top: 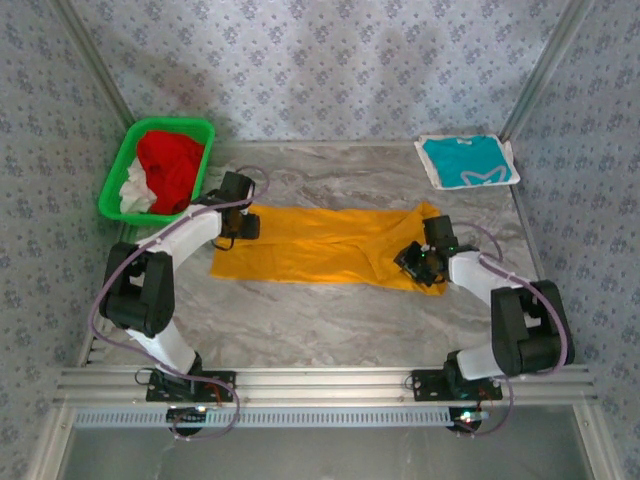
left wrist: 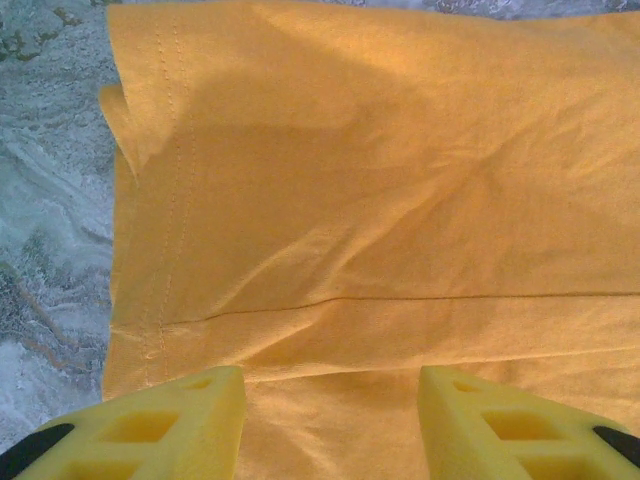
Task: Fold and stack the t-shirts
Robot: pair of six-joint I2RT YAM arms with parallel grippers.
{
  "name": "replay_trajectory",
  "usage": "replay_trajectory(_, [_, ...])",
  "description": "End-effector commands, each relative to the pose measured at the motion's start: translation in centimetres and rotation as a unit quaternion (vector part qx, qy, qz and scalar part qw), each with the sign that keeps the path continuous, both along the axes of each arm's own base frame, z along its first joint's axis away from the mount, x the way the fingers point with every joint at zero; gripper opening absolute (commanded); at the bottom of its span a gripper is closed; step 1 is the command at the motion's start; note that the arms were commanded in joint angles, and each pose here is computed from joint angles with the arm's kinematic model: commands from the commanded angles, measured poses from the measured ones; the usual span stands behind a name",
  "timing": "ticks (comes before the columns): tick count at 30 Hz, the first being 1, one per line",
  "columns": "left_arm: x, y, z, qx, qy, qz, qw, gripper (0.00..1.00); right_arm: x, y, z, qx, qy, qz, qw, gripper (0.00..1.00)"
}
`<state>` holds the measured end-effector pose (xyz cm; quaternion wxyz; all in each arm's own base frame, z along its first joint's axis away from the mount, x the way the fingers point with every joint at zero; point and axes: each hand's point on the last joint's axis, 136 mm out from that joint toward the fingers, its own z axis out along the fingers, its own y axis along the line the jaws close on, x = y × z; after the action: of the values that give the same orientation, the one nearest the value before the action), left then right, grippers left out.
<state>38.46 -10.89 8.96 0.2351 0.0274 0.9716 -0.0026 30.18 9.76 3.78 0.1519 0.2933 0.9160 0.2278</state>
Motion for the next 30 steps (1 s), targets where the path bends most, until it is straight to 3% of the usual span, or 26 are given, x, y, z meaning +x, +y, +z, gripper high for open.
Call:
replay_trajectory(1, [-0.1,-0.4,1.3,-0.014,-0.014,-0.001,1.0,0.49,1.3,0.1,0.3,0.004,-0.012,-0.004,1.0,0.29])
replay_trajectory(10, [-0.8,-0.3,2.6,-0.021,-0.023,0.0,1.0,0.49,1.4,1.1,1.7,0.027,-0.023,-0.004,0.999,0.04])
replay_trajectory(21, [-1.4,-0.2,1.8,-0.023,-0.017,0.003,1.0,0.5,-2.9,0.9,3.9,0.05,0.009,-0.036,0.998,0.02])
replay_trajectory(26, [-1.3,-0.5,1.7,-0.029,-0.015,0.0,0.999,0.5,-4.7,0.8,3.5,0.053,0.025,-0.053,0.997,0.06])
replay_trajectory(28, [-1.2,-0.5,1.5,-0.031,-0.014,0.0,0.999,0.5,-5.4,0.7,2.5,0.045,0.034,-0.057,0.997,0.22])
replay_trajectory(30, [-1.3,-0.7,1.2,-0.036,-0.009,0.0,0.999,0.5,-6.0,1.0,1.4,0.049,0.048,-0.047,0.997,0.29])
